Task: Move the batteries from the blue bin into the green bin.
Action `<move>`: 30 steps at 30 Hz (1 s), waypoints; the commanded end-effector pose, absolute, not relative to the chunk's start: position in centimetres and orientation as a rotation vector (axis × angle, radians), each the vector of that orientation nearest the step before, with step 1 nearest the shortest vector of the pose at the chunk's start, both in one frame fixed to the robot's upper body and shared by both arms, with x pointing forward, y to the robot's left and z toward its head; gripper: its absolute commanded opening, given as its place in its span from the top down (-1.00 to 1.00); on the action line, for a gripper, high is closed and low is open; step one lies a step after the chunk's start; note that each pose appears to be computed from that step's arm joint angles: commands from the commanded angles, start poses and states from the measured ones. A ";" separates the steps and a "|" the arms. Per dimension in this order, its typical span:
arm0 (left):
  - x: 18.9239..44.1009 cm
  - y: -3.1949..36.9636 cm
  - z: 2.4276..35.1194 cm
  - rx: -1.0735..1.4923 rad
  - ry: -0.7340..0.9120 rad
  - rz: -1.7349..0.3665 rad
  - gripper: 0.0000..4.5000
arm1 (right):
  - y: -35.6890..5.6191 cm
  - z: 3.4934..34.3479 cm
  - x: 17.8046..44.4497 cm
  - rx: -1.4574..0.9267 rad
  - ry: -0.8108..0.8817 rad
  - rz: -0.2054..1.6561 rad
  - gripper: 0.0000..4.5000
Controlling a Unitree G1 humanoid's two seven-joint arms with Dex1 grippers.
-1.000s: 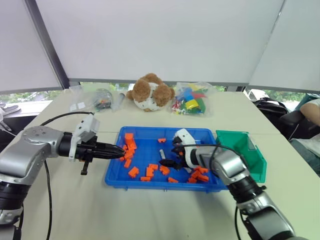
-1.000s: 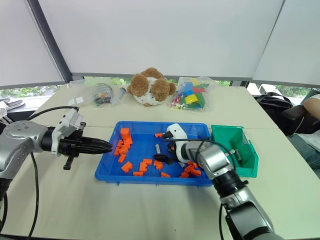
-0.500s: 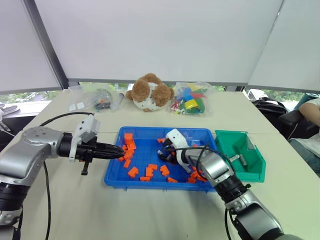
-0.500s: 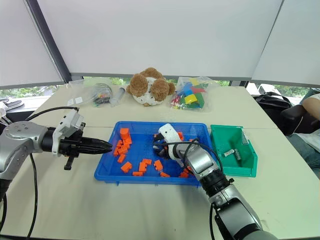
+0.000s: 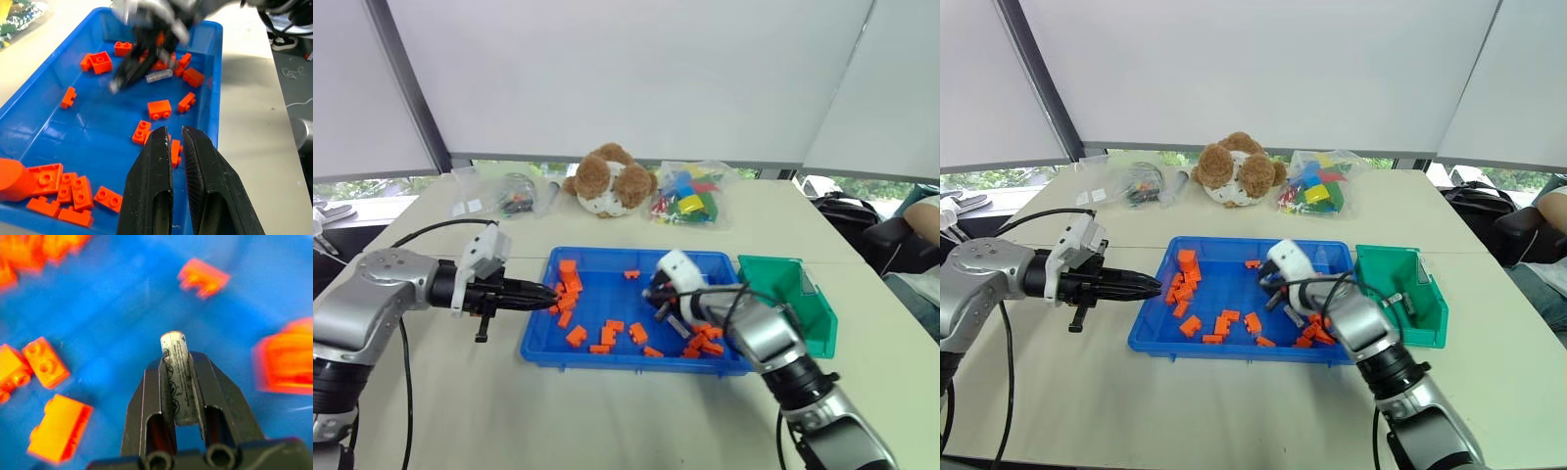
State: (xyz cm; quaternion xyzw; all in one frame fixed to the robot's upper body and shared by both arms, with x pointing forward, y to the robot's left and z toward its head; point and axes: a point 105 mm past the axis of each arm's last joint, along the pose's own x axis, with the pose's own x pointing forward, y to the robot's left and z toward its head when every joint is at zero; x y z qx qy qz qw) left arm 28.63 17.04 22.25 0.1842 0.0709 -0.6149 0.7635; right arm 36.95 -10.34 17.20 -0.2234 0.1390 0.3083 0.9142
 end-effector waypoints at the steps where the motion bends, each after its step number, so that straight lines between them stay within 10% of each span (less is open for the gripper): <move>1: 28.5 16.1 23.0 0.426 0.114 -1.371 0.81 | -13.6 23.8 35.7 -0.448 0.143 0.538 0.97; 15: 30.0 16.0 23.7 0.446 0.080 -1.397 0.81 | -22.2 21.2 32.0 -0.464 0.339 0.339 0.97; 30: 29.2 14.3 23.0 0.418 0.051 -1.426 0.81 | -27.6 18.7 34.1 -0.496 0.423 0.231 0.97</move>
